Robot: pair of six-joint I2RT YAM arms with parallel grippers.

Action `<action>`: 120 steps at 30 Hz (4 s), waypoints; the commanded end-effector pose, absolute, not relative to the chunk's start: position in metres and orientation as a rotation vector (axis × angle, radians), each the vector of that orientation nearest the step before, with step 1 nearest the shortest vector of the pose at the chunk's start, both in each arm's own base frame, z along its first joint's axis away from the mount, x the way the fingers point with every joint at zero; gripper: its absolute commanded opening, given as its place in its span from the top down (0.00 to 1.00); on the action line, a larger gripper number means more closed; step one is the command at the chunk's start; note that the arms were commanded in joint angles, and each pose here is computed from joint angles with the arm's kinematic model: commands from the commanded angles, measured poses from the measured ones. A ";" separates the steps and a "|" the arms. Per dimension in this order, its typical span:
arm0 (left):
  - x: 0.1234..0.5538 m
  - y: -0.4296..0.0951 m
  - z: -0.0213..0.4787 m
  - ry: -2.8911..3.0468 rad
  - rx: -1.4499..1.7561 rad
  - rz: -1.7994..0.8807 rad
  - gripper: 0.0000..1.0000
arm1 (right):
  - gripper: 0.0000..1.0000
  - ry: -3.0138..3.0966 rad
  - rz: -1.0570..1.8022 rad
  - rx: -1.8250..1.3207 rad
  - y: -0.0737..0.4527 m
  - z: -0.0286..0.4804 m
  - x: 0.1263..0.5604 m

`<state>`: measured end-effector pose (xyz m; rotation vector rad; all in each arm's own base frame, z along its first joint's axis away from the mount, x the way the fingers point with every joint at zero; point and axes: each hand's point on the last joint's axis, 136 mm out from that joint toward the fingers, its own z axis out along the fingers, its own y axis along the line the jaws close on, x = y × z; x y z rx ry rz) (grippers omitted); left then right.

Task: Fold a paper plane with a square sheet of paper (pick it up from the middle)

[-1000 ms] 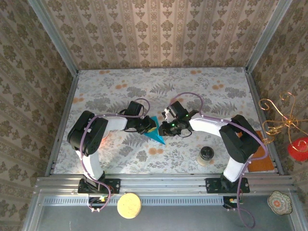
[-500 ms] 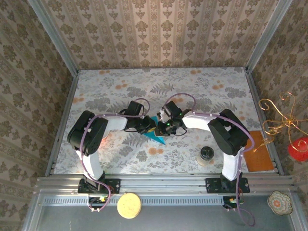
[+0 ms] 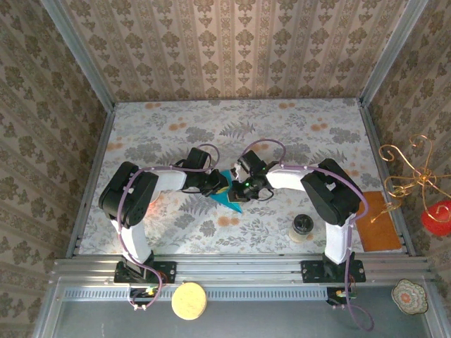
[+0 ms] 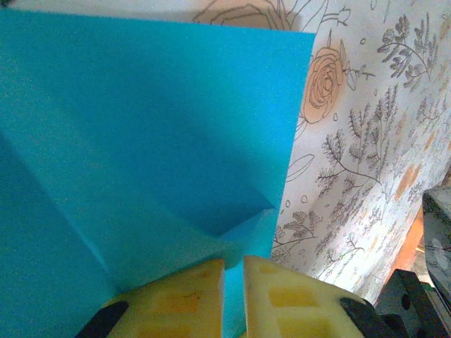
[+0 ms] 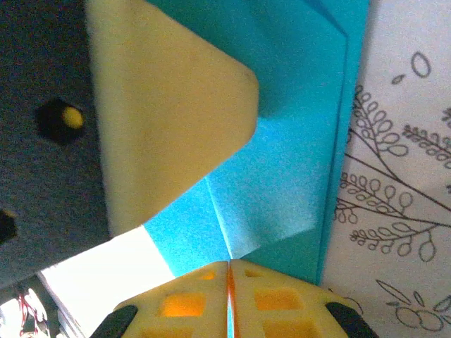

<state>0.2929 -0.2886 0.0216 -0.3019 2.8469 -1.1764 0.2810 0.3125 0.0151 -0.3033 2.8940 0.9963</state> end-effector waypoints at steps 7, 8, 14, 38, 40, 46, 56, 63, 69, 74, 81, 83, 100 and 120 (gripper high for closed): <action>0.274 -0.258 -0.016 2.993 -0.388 -0.933 0.84 | 0.87 3.079 0.917 -0.325 0.278 -0.006 0.227; 0.273 -0.258 -0.016 2.995 -0.387 -0.932 0.84 | 0.87 3.081 0.920 -0.326 0.277 -0.005 0.224; 0.274 -0.258 -0.018 2.999 -0.381 -0.930 0.84 | 0.87 3.105 0.891 -0.315 0.262 -0.003 0.208; 0.277 -0.270 -0.003 2.952 -0.348 -1.043 0.83 | 0.85 2.940 1.086 -0.324 0.294 0.029 0.237; 0.277 -0.270 -0.003 2.952 -0.344 -1.048 0.83 | 0.85 2.941 1.098 -0.331 0.296 0.027 0.235; 0.277 -0.271 -0.003 2.951 -0.343 -1.049 0.83 | 0.85 2.942 1.102 -0.335 0.302 0.024 0.241; 0.277 -0.270 -0.004 2.953 -0.358 -1.035 0.84 | 0.86 2.923 1.061 -0.309 0.309 0.021 0.262; 0.276 -0.266 -0.006 2.962 -0.371 -1.008 0.84 | 0.86 3.019 1.019 -0.313 0.294 0.004 0.236; 0.274 -0.261 -0.012 2.978 -0.387 -0.969 0.84 | 0.86 3.107 1.008 -0.375 0.272 -0.006 0.198; 0.274 -0.260 -0.015 2.984 -0.396 -0.961 0.84 | 0.86 3.128 0.984 -0.406 0.261 -0.007 0.185; 0.275 -0.260 -0.015 2.982 -0.390 -0.964 0.84 | 0.86 3.118 0.981 -0.423 0.260 -0.004 0.184; 0.274 -0.260 -0.015 2.984 -0.389 -0.962 0.84 | 0.86 3.112 0.985 -0.430 0.260 -0.001 0.184; 0.275 -0.265 -0.011 2.972 -0.369 -0.997 0.84 | 0.85 2.960 1.004 -0.404 0.273 0.030 0.214; 0.281 -0.276 0.004 2.936 -0.320 -1.040 0.84 | 0.87 2.992 0.891 -0.321 0.284 0.002 0.244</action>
